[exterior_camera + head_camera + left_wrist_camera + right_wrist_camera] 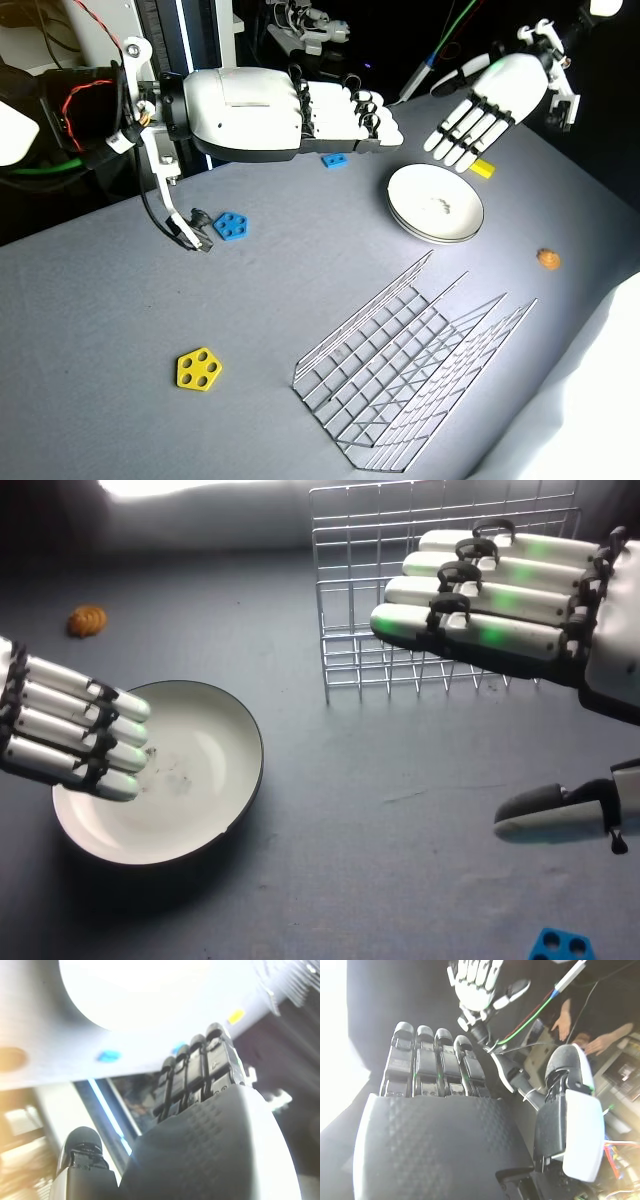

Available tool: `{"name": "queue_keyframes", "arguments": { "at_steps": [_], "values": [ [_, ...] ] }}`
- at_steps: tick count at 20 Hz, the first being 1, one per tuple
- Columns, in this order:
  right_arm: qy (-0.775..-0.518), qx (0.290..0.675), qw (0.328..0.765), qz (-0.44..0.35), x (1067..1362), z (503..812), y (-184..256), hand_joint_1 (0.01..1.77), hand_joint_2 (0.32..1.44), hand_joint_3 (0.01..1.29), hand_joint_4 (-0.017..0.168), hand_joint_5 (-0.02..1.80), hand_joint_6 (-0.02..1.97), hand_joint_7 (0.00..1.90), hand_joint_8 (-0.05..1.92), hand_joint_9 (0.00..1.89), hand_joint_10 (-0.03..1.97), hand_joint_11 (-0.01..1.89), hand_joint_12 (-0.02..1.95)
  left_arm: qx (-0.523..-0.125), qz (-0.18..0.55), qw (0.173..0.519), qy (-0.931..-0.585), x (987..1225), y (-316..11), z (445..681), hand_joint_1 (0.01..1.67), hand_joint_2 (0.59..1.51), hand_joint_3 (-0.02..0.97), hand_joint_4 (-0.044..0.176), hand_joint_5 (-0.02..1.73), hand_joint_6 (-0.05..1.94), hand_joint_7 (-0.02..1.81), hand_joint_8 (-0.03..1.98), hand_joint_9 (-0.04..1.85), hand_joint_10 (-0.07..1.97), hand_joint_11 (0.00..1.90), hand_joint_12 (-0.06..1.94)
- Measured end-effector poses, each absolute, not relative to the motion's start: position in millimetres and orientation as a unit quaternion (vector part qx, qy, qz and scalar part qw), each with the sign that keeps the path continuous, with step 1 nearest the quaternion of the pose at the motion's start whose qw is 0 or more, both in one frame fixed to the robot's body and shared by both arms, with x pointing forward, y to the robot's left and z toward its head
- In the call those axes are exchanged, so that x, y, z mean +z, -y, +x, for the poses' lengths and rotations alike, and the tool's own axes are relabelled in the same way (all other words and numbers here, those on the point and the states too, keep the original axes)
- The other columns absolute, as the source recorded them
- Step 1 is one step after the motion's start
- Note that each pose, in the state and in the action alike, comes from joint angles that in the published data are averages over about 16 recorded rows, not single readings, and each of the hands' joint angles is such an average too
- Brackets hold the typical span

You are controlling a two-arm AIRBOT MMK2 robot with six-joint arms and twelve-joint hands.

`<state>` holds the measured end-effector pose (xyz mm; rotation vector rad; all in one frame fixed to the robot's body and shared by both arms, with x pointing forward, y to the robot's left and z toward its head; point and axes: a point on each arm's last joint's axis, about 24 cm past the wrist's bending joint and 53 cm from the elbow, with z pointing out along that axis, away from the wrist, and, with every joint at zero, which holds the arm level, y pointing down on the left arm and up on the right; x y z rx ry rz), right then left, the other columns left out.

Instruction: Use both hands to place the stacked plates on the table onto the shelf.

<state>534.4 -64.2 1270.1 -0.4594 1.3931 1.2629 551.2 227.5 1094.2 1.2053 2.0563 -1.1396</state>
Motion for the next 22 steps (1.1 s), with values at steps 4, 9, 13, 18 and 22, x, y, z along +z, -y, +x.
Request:
{"name": "queue_keyframes", "arguments": {
  "at_steps": [4, 9, 13, 18, 22],
  "values": [
    [-0.597, 0.533, 0.568, -0.194, 1265, 536, 62, 0.25, 1.06, 0.01, 0.003, 0.02, 0.03, 0.02, 0.02, 0.01, 0.01, 0.02, 0.0, -0.405, 0.438, 0.239, -0.766, 1075, -236, 556, 0.02, 1.057, 0.019, -0.005, 0.07, 0.0, 0.05, 0.0, 0.03, 0.01, 0.03, 0.01],
    [-0.6, 0.526, 0.569, -0.199, 1259, 536, 60, 0.22, 1.05, 0.01, 0.001, 0.02, 0.03, 0.02, 0.02, 0.01, 0.01, 0.02, 0.0, -0.391, 0.434, 0.232, -0.778, 1057, -246, 560, 0.02, 1.045, 0.019, -0.003, 0.08, 0.0, 0.05, 0.0, 0.04, 0.01, 0.04, 0.01],
    [-0.603, 0.52, 0.568, -0.207, 1250, 536, 58, 0.21, 1.06, 0.01, 0.002, 0.02, 0.03, 0.02, 0.02, 0.01, 0.01, 0.02, 0.0, -0.38, 0.433, 0.229, -0.785, 1047, -253, 564, 0.02, 1.04, 0.019, -0.002, 0.08, 0.0, 0.05, 0.0, 0.04, 0.01, 0.04, 0.02],
    [-0.604, 0.516, 0.568, -0.215, 1241, 536, 56, 0.22, 1.07, 0.01, 0.002, 0.02, 0.03, 0.02, 0.02, 0.01, 0.01, 0.02, 0.0, -0.371, 0.429, 0.229, -0.791, 1040, -260, 569, 0.02, 1.046, 0.019, -0.002, 0.08, 0.0, 0.06, 0.0, 0.04, 0.01, 0.04, 0.03],
    [-0.604, 0.514, 0.568, -0.22, 1235, 537, 55, 0.24, 1.08, 0.01, 0.002, 0.02, 0.03, 0.02, 0.01, 0.01, 0.01, 0.02, 0.0, -0.365, 0.426, 0.229, -0.796, 1036, -264, 573, 0.02, 1.052, 0.019, -0.001, 0.08, 0.0, 0.06, 0.0, 0.04, 0.01, 0.04, 0.03]
  ]
}}
